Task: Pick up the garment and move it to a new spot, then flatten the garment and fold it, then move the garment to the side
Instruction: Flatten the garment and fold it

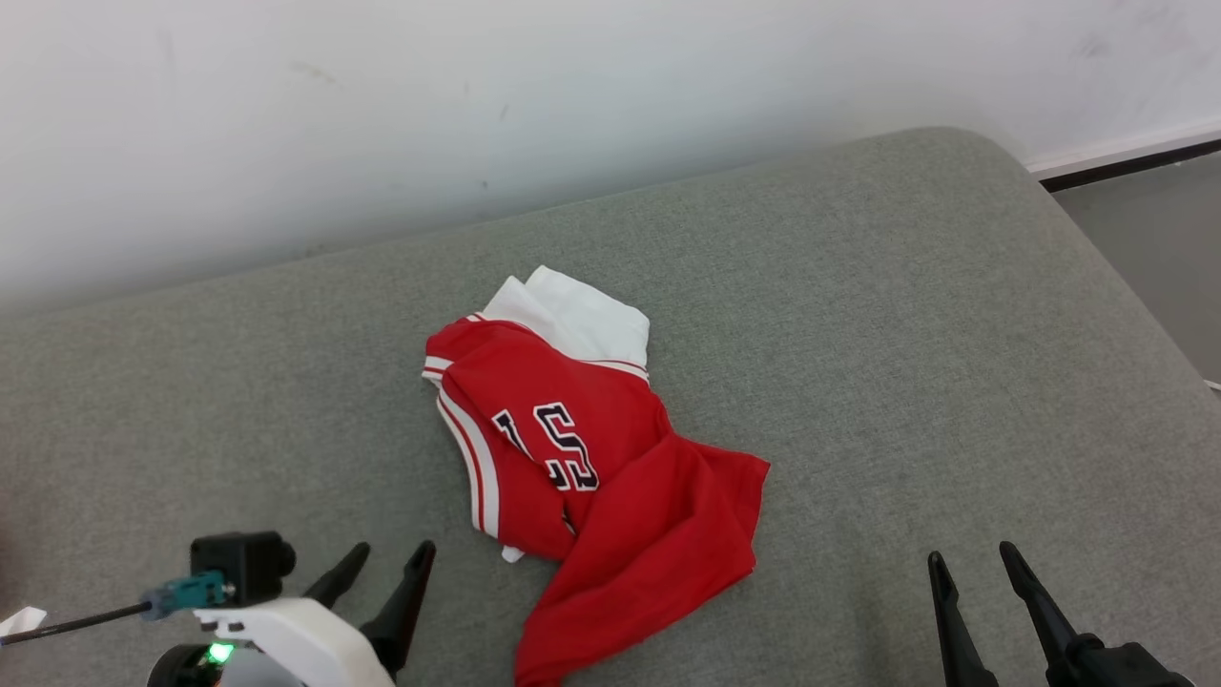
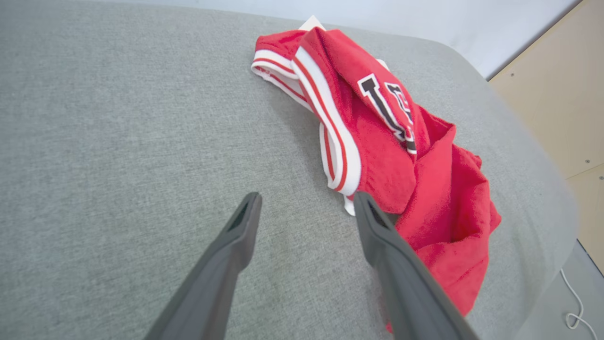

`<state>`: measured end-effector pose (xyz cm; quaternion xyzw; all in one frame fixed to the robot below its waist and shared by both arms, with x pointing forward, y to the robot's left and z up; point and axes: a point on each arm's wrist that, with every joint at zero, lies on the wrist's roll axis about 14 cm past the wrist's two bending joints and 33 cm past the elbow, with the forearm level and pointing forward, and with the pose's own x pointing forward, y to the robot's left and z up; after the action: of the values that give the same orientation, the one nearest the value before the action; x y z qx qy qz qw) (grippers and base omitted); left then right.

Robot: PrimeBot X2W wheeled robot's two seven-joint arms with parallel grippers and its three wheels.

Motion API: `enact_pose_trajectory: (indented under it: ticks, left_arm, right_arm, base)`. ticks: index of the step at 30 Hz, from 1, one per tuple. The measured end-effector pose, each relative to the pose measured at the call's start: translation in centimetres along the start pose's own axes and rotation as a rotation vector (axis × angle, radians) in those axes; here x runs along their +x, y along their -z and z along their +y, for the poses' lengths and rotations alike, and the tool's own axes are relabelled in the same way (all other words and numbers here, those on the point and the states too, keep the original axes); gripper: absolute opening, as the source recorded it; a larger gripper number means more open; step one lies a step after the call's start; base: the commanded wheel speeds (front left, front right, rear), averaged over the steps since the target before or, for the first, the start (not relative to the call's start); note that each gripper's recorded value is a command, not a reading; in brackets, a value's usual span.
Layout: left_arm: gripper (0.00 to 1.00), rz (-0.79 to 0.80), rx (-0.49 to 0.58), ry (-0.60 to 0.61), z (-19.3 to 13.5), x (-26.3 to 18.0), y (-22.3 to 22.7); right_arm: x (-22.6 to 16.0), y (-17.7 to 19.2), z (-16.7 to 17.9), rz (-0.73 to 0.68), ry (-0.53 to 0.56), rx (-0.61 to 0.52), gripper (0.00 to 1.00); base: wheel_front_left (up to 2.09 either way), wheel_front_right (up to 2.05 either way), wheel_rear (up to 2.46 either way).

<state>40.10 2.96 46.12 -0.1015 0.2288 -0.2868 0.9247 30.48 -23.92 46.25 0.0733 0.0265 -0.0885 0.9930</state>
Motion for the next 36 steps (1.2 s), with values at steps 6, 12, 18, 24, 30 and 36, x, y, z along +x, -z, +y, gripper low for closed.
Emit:
enact_pose_trajectory:
  ticks: [6,12,18,24,30,36]
  left_arm:
    - [1.0,-0.042,-0.081,0.048,-1.3,2.5,-1.1]
    - [1.0,0.049,-0.133,0.099,-3.1,5.5,1.2]
    - [1.0,0.118,-0.195,0.107,-3.3,7.7,3.1]
    - [0.0,0.08,-0.31,0.155,-4.5,9.6,2.2]
    - [0.0,-0.151,-0.185,0.115,-3.4,10.1,-3.1]
    - [0.0,-0.356,-0.056,0.168,-4.6,7.9,-9.3]
  right_arm:
    - [0.4,0.0,0.0,0.005,0.0,-0.006,1.0]
    - [0.4,0.3,-0.5,0.017,0.02,-0.009,1.0]
    - [0.4,0.5,-1.2,0.03,0.045,-0.01,1.0]
    - [0.6,0.6,-1.3,0.034,0.049,-0.01,1.0]
    - [0.5,-0.1,-1.3,0.007,0.045,-0.005,1.0]
    - [0.1,-0.4,-0.8,-0.01,0.026,-0.003,1.0]
  base:
    - [0.0,0.0,0.0]
    - [0.0,0.0,0.0]
    - [0.0,0.0,0.0]
    - [0.0,0.0,0.0]
    - [0.0,0.0,0.0]
    - [0.0,0.0,0.0]
